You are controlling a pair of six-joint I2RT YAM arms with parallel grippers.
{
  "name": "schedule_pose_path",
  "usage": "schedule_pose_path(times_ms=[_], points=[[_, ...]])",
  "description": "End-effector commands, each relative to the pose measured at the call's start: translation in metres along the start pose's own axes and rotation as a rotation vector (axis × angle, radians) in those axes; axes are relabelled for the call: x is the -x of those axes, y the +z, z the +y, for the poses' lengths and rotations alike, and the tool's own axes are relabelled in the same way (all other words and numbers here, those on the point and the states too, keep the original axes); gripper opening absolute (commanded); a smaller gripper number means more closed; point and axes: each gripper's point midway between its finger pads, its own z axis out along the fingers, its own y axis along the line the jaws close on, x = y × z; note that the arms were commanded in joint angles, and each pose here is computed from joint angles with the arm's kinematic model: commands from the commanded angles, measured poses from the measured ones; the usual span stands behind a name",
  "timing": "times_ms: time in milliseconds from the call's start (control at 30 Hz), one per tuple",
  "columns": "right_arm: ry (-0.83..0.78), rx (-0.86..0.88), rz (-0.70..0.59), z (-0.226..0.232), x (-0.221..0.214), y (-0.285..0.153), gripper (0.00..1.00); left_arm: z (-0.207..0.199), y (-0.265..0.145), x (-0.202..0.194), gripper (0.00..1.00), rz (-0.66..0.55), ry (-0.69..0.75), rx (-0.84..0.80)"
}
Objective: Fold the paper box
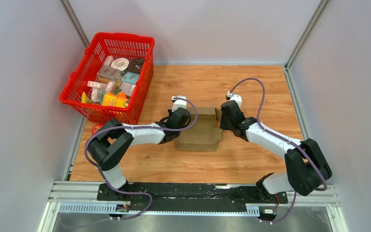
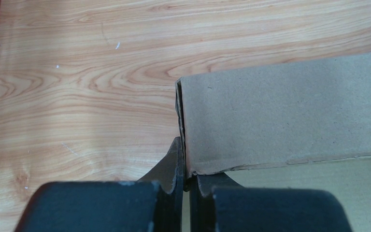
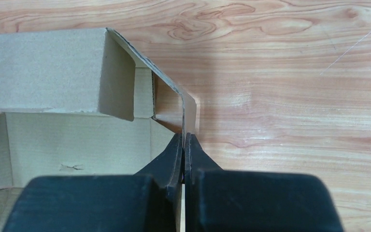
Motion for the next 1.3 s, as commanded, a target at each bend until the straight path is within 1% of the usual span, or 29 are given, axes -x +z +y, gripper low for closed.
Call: schedule_pose_path(times_ms=[0, 167, 300, 367, 433, 467, 500, 567, 633, 667, 700, 733, 800, 900, 1000, 1100, 1133, 1167, 1200, 1233, 1267], points=[[0.072, 0.082, -0.064, 0.022, 0.031, -0.018, 0.00, -0.004, -0.008, 0.014, 0.00, -0.024, -0.002, -0.022], [0.065, 0.101, -0.014, 0.024, 0.026, -0.029, 0.00, -0.003, -0.009, 0.014, 0.00, -0.026, -0.003, -0.020], [0.038, 0.143, 0.066, 0.030, 0.017, -0.044, 0.00, -0.001, -0.010, 0.014, 0.00, -0.028, -0.002, -0.016], [0.027, 0.172, 0.080, 0.035, 0.019, -0.049, 0.00, -0.002, -0.010, 0.015, 0.00, -0.030, -0.006, -0.021], [0.030, 0.175, 0.073, 0.035, 0.021, -0.051, 0.03, -0.003, -0.010, 0.015, 0.00, -0.027, -0.006, -0.025], [0.031, 0.173, 0.071, 0.033, 0.019, -0.050, 0.05, -0.003, -0.010, 0.014, 0.00, -0.026, -0.006, -0.025], [0.036, 0.190, 0.053, 0.036, 0.022, -0.049, 0.13, -0.003, -0.010, 0.015, 0.00, -0.026, -0.006, -0.025], [0.034, 0.210, 0.057, 0.036, 0.017, -0.046, 0.14, -0.003, -0.010, 0.016, 0.00, -0.028, -0.008, -0.022], [0.029, 0.233, 0.039, 0.040, 0.020, -0.042, 0.18, -0.002, -0.011, 0.015, 0.00, -0.027, -0.006, -0.024], [0.025, 0.218, 0.048, 0.037, 0.015, -0.037, 0.21, -0.002, -0.011, 0.016, 0.00, -0.028, -0.007, -0.024], [0.025, 0.184, 0.047, 0.031, 0.013, -0.034, 0.29, -0.002, -0.011, 0.015, 0.00, -0.027, -0.006, -0.024], [0.023, 0.162, 0.047, 0.027, 0.011, -0.031, 0.31, -0.002, -0.011, 0.015, 0.00, -0.026, -0.006, -0.023], [0.022, 0.110, 0.057, 0.016, 0.004, -0.026, 0.35, -0.002, -0.010, 0.015, 0.00, -0.026, -0.004, -0.023], [0.019, 0.129, 0.061, 0.016, -0.003, -0.025, 0.40, -0.003, -0.010, 0.015, 0.00, -0.027, -0.005, -0.024], [0.024, 0.143, 0.074, 0.017, -0.009, -0.024, 0.42, -0.003, -0.010, 0.015, 0.00, -0.027, -0.005, -0.025], [0.031, 0.150, 0.104, 0.017, -0.023, -0.019, 0.45, -0.003, -0.010, 0.015, 0.00, -0.027, -0.005, -0.025], [0.031, 0.138, 0.113, 0.014, -0.028, -0.016, 0.48, -0.003, -0.010, 0.015, 0.00, -0.027, -0.005, -0.024], [0.029, 0.121, 0.115, 0.011, -0.030, -0.013, 0.54, -0.003, -0.010, 0.015, 0.00, -0.026, -0.004, -0.023], [0.033, 0.120, 0.090, 0.011, -0.026, -0.010, 0.55, -0.003, -0.010, 0.015, 0.00, -0.026, -0.004, -0.025], [0.033, 0.115, 0.086, 0.010, -0.028, -0.006, 0.56, -0.004, -0.010, 0.015, 0.00, -0.026, -0.006, -0.028], [0.035, 0.110, 0.077, 0.010, -0.026, -0.003, 0.53, -0.004, -0.010, 0.015, 0.00, -0.025, -0.006, -0.030]])
